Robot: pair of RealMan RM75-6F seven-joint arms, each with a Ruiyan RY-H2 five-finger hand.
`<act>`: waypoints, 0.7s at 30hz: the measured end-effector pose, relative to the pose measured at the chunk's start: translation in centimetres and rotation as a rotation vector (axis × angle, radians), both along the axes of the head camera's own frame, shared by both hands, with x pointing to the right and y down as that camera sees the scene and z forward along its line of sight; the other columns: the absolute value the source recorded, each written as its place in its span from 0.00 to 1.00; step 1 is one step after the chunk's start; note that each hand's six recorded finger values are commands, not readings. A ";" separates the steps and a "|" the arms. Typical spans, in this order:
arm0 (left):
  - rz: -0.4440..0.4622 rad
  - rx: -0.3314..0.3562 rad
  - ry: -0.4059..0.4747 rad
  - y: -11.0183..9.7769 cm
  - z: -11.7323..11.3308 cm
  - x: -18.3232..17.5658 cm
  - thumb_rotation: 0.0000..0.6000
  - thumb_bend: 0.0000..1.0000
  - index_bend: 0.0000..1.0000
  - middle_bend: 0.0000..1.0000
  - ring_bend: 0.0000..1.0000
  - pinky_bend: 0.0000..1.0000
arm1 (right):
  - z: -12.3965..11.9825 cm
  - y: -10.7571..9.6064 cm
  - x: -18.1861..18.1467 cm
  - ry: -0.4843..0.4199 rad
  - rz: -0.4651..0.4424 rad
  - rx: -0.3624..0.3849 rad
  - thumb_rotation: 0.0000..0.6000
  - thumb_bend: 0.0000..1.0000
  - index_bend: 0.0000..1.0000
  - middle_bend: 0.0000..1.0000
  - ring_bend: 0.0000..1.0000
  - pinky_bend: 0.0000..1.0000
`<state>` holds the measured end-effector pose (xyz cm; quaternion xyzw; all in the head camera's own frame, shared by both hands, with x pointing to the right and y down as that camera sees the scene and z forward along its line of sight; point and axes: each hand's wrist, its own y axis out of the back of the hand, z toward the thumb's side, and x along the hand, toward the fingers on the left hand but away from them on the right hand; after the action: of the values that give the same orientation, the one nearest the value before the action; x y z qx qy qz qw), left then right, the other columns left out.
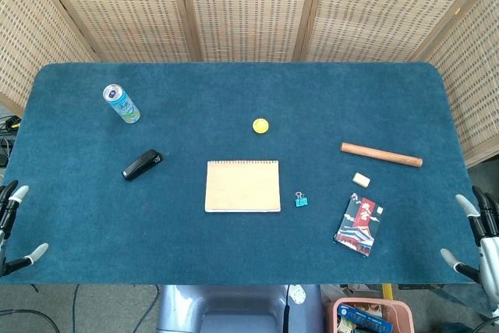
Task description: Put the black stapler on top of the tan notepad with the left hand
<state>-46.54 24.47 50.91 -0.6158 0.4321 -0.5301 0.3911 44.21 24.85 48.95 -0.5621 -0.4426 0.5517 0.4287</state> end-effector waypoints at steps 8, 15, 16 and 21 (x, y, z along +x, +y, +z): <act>-0.001 -0.029 0.014 -0.1 0.4 0.1 1.00 0.00 0.00 0.00 0.00 0.00 | 0.1 -0.1 0.2 -0.010 0.015 -0.007 1.00 0.00 0.00 0.00 0.00 0.00; 0.006 -0.109 0.039 -1.9 2.8 1.1 1.00 0.00 0.00 0.00 0.00 0.00 | 0.6 -0.4 0.6 -0.015 0.028 -0.028 1.00 0.00 0.00 0.00 0.00 0.00; 0.010 -0.125 0.048 -2.5 3.4 1.4 1.00 0.00 0.00 0.00 0.00 0.00 | 0.8 -0.5 0.7 -0.014 0.030 -0.034 1.00 0.00 0.00 0.00 0.00 0.00; 0.009 -0.215 0.102 -6.5 6.9 3.8 1.00 0.00 0.00 0.00 0.00 0.00 | 2.1 -1.0 1.2 0.001 0.052 -0.073 1.00 0.00 0.00 0.00 0.00 0.00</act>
<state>-42.69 18.01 57.76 -0.6825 0.3892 -0.5395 0.3027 45.45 23.83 51.00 -0.5653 -0.4363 0.5787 0.3939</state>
